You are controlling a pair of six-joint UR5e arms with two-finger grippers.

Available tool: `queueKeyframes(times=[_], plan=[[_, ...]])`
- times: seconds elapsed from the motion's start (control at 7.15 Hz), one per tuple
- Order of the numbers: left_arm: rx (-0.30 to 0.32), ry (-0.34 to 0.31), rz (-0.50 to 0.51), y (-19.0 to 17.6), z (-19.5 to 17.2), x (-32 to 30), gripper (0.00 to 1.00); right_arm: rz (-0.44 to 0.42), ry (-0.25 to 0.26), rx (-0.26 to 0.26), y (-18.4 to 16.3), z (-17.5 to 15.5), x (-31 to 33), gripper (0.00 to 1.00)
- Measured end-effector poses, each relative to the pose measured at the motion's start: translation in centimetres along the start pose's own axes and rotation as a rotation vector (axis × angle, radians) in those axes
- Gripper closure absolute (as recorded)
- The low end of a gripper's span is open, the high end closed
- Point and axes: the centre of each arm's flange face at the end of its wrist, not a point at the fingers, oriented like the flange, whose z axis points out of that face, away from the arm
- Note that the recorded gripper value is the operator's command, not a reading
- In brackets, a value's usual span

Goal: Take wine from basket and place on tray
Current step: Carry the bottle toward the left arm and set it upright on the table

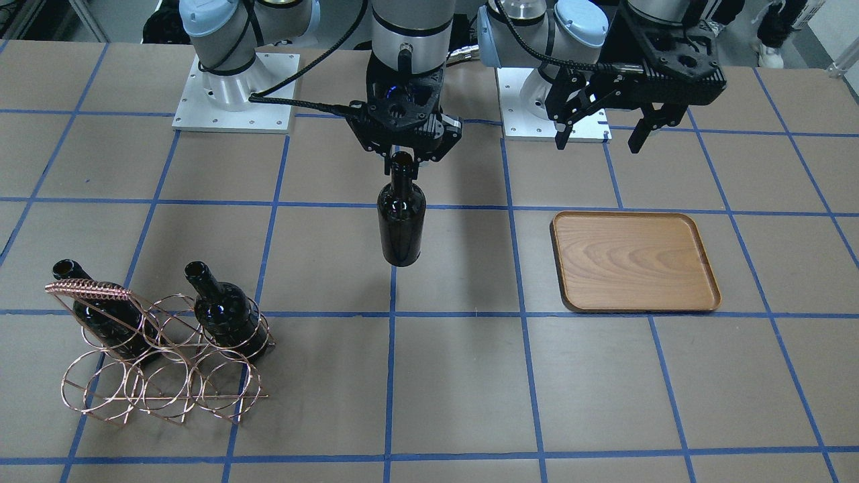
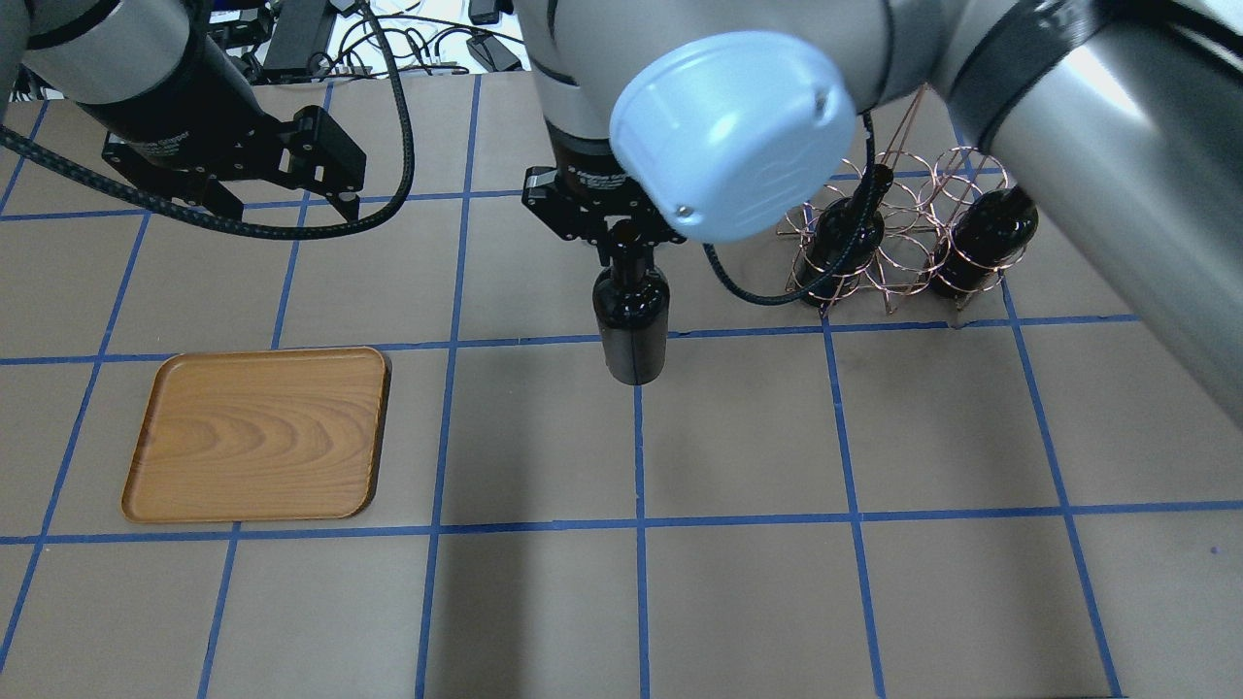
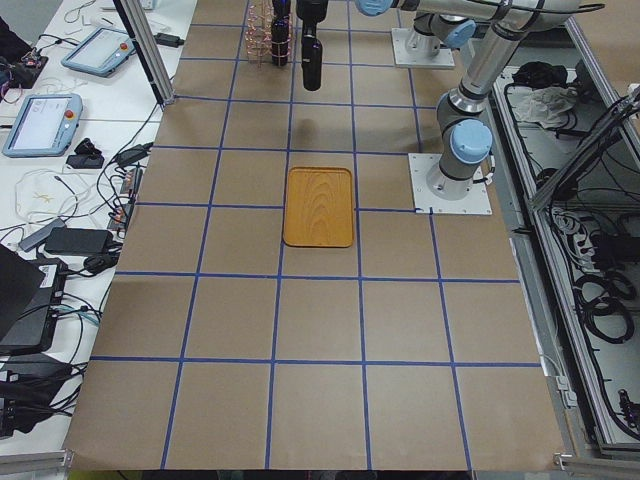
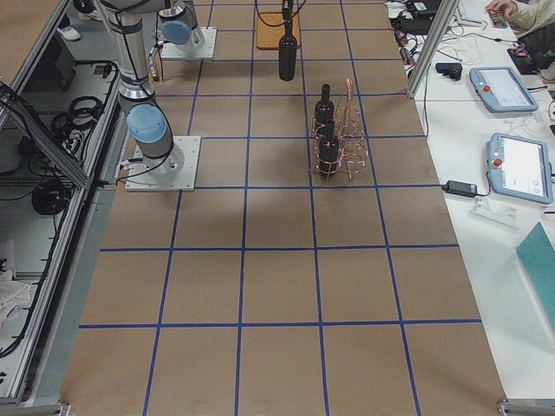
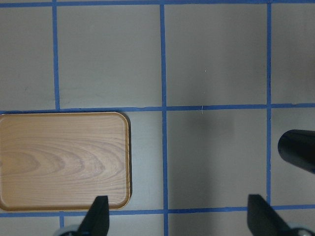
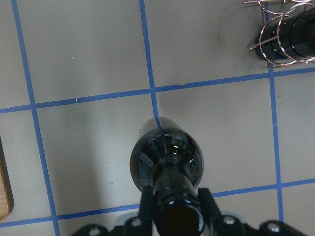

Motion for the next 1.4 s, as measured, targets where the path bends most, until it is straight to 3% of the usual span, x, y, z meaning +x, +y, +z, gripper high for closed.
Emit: queueKeyframes(times=[0.7,0.84,0.98,1.12,1.26,1.4], plan=[[-0.007,-0.001,0.000,0.1,0.2,0.0,0.00,0.017,-0.026,0.018,-0.5,5.4,-4.8,0.85],[-0.008,-0.001,0.000,0.1,0.3,0.0,0.00,0.015,-0.024,0.015,-0.4,6.0,-5.1,0.73],[-0.009,-0.001,0.000,0.1,0.3,0.0,0.00,0.009,-0.018,0.009,-0.3,6.5,-5.3,0.53],[-0.009,-0.001,0.000,0.2,0.3,0.0,0.00,0.003,-0.012,0.002,-0.2,7.1,-5.3,0.42],[-0.009,-0.001,0.000,0.3,0.3,0.0,0.00,0.002,-0.012,0.001,-0.1,7.2,-5.2,0.00],[-0.010,-0.001,0.000,0.3,0.4,0.0,0.00,0.004,-0.029,0.016,-0.3,6.3,-5.0,0.00]])
